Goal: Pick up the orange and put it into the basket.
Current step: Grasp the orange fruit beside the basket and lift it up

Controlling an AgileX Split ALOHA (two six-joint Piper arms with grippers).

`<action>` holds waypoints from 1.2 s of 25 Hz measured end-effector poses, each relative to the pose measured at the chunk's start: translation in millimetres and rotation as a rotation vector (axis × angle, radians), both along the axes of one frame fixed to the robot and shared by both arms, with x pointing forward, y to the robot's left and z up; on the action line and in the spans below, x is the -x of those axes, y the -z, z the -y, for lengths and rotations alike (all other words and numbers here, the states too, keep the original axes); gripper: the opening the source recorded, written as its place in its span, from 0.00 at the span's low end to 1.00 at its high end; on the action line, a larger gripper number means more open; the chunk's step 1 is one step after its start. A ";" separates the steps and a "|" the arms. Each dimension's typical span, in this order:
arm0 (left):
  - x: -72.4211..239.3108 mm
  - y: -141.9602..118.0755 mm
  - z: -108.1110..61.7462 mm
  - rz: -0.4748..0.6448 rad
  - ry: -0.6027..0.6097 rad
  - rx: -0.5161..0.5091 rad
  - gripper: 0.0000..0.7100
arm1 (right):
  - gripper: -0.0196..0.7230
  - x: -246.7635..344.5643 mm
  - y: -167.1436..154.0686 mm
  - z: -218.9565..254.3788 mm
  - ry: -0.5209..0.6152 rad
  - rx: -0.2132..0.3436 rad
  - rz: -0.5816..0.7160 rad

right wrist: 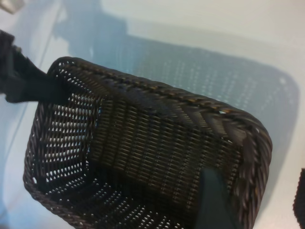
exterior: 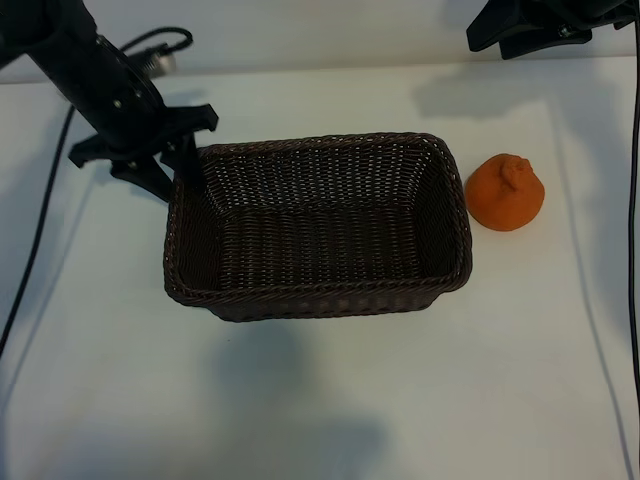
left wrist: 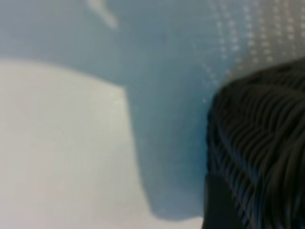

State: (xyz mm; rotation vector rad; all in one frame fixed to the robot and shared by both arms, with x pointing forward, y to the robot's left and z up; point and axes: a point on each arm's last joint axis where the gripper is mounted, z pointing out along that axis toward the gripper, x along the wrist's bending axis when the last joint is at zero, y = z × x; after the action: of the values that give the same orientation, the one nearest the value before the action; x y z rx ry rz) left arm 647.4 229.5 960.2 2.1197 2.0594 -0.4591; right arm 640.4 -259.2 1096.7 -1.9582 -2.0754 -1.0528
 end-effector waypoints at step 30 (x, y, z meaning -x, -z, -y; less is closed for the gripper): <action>30.1 -107.6 0.3 0.284 0.059 0.070 0.63 | 0.58 0.0 0.0 0.0 0.000 0.000 0.000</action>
State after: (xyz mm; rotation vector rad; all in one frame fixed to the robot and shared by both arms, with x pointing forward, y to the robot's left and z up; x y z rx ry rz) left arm 617.2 229.2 1067.8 2.0730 1.8032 -0.2177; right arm 640.4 -259.2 1096.7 -1.9583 -2.0755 -1.0527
